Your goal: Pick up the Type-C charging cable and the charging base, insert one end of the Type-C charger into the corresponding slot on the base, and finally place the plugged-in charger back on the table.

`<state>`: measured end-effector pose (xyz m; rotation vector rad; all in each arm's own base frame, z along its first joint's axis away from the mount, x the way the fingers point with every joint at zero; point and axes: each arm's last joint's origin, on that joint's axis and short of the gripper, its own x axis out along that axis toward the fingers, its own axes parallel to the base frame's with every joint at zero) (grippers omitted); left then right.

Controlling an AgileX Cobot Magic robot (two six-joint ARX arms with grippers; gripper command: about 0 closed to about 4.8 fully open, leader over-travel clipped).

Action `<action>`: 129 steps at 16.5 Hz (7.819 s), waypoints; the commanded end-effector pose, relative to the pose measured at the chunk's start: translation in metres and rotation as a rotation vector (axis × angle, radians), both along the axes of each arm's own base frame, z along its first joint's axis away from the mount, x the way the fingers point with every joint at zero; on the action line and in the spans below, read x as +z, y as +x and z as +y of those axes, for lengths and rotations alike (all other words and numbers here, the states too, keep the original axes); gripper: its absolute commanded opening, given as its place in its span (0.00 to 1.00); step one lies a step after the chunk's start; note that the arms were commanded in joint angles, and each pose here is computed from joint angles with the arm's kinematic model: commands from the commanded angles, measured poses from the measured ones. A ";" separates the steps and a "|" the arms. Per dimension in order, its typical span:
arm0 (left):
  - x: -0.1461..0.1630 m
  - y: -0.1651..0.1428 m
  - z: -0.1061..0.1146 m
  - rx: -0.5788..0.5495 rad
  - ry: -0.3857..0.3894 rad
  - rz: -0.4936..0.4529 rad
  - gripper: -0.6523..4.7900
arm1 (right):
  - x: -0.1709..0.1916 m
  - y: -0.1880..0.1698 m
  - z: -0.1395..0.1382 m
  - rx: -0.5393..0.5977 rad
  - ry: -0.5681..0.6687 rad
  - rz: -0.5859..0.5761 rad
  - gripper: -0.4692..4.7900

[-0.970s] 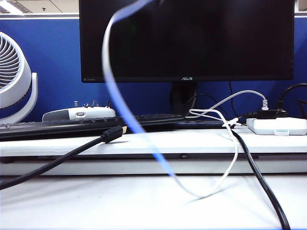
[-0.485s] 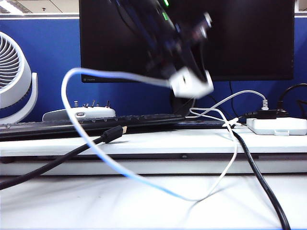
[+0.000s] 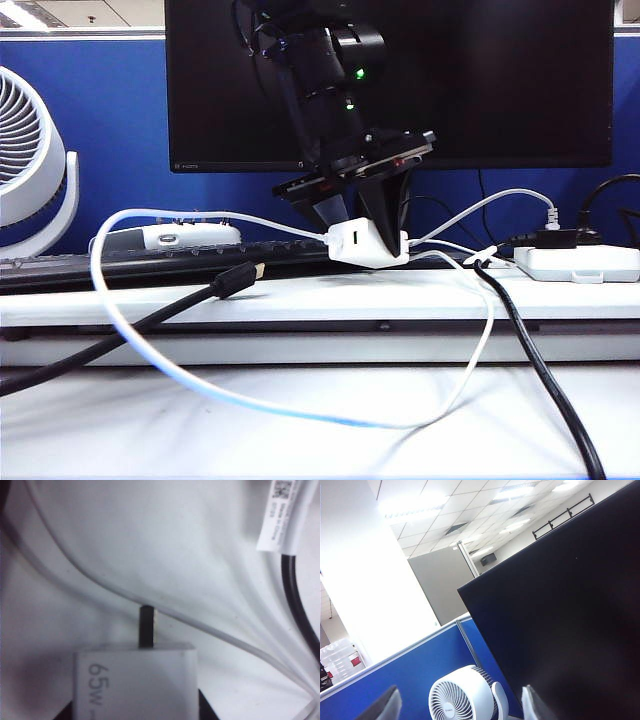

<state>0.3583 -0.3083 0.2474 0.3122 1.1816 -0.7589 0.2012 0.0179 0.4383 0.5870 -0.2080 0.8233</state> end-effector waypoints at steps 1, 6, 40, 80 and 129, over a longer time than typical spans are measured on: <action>0.003 -0.005 0.008 -0.022 0.065 0.028 0.11 | 0.005 -0.004 0.000 0.003 -0.007 -0.032 0.70; 0.001 -0.002 0.006 -0.030 0.054 0.007 0.11 | 0.004 -0.004 0.000 0.007 -0.010 -0.028 0.70; 0.309 -0.344 0.294 -0.015 -0.548 -0.926 0.11 | -0.050 -0.110 -0.007 -0.507 -0.446 -0.030 0.07; -0.091 -0.269 0.276 0.425 -0.514 -0.918 0.11 | -0.294 -0.104 -0.012 -0.720 -0.577 0.474 0.08; -0.097 -0.264 0.296 0.668 -0.275 -0.992 0.11 | -0.290 -0.105 -0.017 -0.808 -0.640 0.378 0.08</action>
